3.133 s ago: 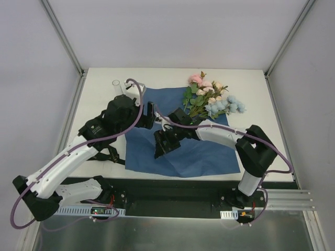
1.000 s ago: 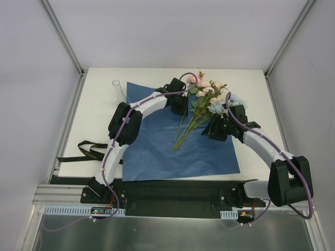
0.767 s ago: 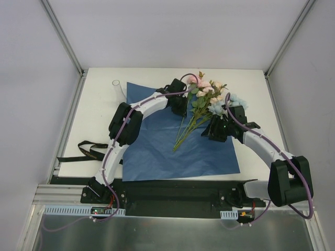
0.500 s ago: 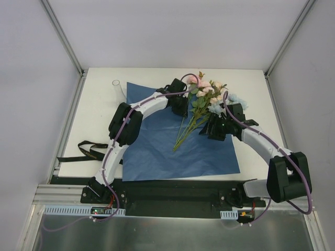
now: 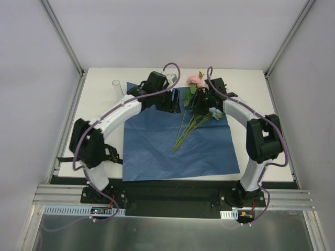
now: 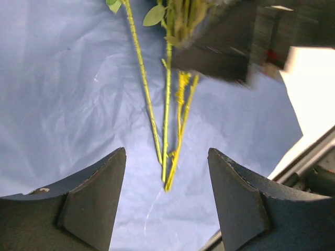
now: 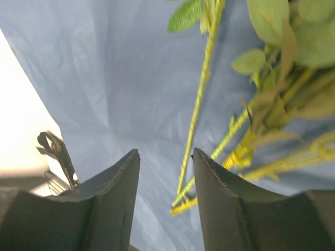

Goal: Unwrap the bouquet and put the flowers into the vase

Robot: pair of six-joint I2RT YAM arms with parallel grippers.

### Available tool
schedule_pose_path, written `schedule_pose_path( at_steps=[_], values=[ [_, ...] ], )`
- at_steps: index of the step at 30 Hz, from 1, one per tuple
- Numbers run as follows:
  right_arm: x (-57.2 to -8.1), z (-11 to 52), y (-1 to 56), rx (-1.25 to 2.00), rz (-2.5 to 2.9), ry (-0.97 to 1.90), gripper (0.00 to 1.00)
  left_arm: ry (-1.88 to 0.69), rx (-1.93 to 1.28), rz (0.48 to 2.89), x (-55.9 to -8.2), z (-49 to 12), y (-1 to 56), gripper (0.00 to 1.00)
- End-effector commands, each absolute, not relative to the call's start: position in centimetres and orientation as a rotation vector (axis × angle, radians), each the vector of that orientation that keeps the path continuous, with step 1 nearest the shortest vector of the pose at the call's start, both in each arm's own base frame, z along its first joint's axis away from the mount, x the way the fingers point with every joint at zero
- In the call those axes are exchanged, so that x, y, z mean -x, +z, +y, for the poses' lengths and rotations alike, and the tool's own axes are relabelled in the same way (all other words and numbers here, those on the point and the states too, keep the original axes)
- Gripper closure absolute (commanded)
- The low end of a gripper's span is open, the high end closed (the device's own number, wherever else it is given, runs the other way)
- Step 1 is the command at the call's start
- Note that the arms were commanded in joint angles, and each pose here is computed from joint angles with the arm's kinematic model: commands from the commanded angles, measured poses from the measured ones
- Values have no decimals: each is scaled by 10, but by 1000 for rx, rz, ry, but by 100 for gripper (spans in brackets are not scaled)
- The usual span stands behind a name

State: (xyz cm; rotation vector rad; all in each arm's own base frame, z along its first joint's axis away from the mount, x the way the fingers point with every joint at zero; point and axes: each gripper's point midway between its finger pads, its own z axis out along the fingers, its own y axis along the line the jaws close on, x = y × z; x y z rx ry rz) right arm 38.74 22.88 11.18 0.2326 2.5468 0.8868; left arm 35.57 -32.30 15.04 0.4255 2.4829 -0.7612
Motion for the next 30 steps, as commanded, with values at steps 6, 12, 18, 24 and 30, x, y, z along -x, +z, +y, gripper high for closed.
schedule_pose_path(
  at_steps=[6,12,18,24,30],
  values=[
    [-433,252,74,-272,2576,860,54,-741,-437,2283,-302,-270,221,37],
    [-435,270,49,-253,2603,886,61,-818,-423,2270,-288,-271,221,37],
    [-450,280,49,-211,2567,896,77,-874,-429,2267,-286,-279,224,39],
    [-458,291,106,-67,2448,990,99,-916,-412,2256,-280,-279,233,34],
    [-425,291,201,119,2260,1100,99,-967,-335,2186,-280,-271,268,27]
  ],
)
